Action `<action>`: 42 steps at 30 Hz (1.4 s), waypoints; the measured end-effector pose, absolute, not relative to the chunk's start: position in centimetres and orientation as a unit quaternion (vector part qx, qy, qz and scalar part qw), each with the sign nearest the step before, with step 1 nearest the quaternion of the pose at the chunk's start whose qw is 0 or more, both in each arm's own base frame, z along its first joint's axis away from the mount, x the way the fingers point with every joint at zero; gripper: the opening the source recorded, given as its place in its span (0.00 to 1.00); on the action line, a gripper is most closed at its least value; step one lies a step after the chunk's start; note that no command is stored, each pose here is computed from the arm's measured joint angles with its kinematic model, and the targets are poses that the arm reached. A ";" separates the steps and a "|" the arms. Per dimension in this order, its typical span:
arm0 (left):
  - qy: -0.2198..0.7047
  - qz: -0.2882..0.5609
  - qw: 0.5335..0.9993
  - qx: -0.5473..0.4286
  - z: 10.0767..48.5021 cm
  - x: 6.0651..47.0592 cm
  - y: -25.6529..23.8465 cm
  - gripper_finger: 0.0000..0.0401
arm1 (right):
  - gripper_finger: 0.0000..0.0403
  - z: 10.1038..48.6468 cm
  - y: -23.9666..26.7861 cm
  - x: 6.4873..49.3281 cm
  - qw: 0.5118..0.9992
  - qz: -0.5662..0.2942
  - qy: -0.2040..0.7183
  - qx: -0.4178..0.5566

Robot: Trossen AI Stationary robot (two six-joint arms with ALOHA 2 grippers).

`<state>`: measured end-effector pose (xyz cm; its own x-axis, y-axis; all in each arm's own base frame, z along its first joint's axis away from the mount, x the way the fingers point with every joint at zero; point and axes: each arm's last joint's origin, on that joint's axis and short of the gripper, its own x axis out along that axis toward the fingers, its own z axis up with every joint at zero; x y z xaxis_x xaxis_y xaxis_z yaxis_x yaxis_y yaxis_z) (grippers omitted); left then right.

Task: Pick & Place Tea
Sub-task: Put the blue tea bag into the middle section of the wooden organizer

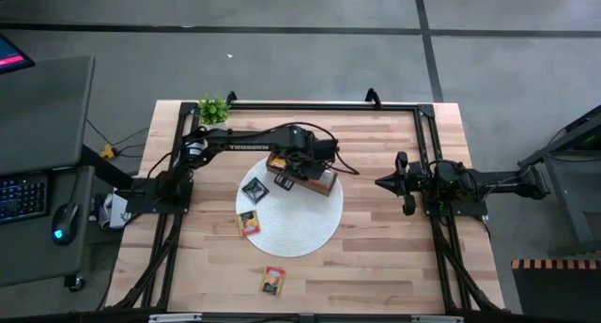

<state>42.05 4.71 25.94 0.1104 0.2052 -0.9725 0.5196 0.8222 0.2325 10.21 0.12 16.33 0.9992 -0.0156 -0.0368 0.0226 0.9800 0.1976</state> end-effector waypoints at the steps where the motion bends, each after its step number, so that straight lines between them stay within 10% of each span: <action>1: 0.654 -0.117 0.694 0.277 25.9 42.1 4.7 0.00 | 0.03 16.3 0.1 10.2 0.995 -0.009 0.018 0.099; 24: 0.653 -0.086 0.700 0.277 23.9 43.5 4.9 0.02 | 0.03 16.3 0.1 10.2 0.995 -0.010 0.018 0.099; 42: 0.657 0.014 0.684 0.318 24.2 43.8 5.5 0.56 | 0.03 16.3 0.1 10.2 0.995 -0.010 0.018 0.099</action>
<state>43.81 5.53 24.19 0.1371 0.4370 -0.8890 0.3987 0.7972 0.4534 10.21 0.12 16.32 0.9992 -0.0160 -0.0372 0.0230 0.9801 0.1972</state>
